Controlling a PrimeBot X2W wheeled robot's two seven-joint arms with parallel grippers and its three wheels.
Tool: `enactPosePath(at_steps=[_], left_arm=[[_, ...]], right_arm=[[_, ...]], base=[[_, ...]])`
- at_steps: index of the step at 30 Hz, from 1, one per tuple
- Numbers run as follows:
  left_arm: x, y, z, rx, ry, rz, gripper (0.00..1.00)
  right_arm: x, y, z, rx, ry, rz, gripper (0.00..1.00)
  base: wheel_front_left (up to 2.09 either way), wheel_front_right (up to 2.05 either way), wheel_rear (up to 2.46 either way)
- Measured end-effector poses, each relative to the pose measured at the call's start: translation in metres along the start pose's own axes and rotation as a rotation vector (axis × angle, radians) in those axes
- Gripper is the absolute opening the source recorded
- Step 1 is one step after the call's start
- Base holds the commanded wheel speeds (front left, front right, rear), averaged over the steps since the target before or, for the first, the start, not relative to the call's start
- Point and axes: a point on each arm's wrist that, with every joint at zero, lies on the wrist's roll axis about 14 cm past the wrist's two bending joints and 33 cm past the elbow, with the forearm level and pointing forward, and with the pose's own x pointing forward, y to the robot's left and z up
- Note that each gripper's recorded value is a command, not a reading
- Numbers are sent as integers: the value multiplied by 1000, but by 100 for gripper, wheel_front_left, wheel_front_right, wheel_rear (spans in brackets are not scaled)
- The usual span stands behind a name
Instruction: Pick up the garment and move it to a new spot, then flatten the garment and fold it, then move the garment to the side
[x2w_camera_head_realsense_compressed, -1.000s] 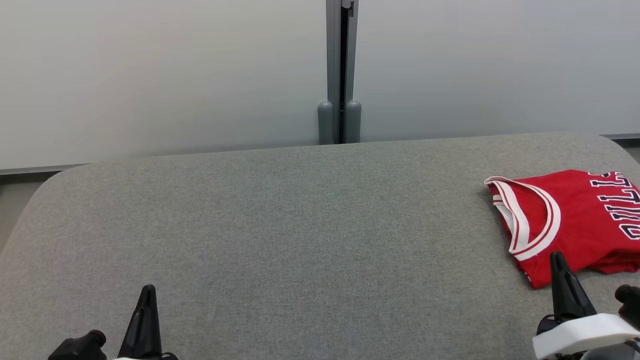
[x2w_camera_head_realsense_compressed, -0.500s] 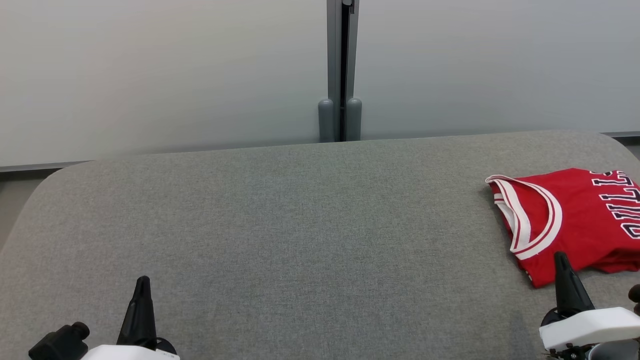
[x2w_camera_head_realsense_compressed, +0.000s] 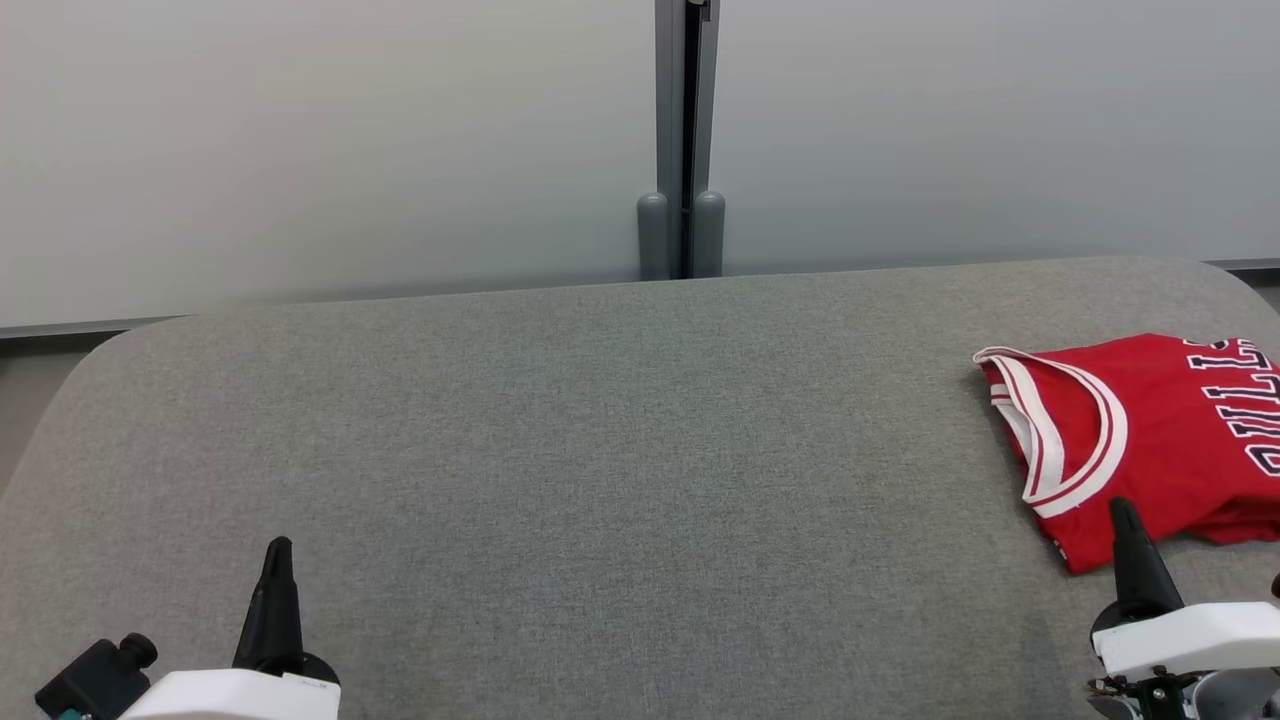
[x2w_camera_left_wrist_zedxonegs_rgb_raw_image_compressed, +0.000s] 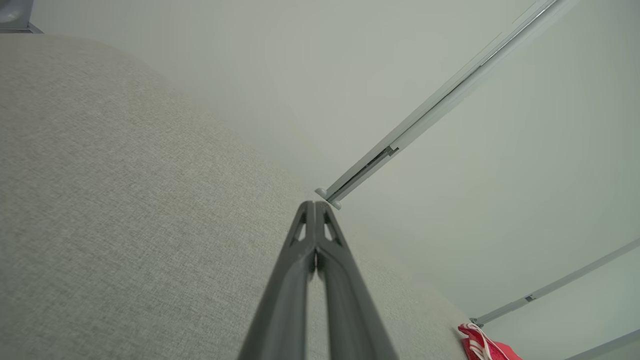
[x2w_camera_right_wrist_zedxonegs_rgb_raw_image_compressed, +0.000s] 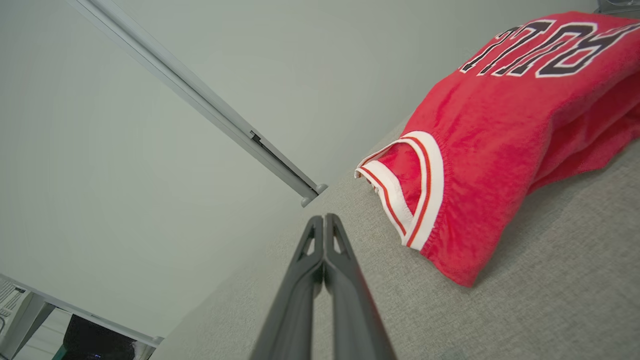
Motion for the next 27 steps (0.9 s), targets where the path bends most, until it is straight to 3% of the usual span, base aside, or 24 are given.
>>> enactPosePath(at_steps=[27], left_arm=[[13, -5, 3, -286, 22, -10, 0]], right_arm=[[7, 1, 0, 291, 12, -14, 0]], base=[[0, 0, 0]])
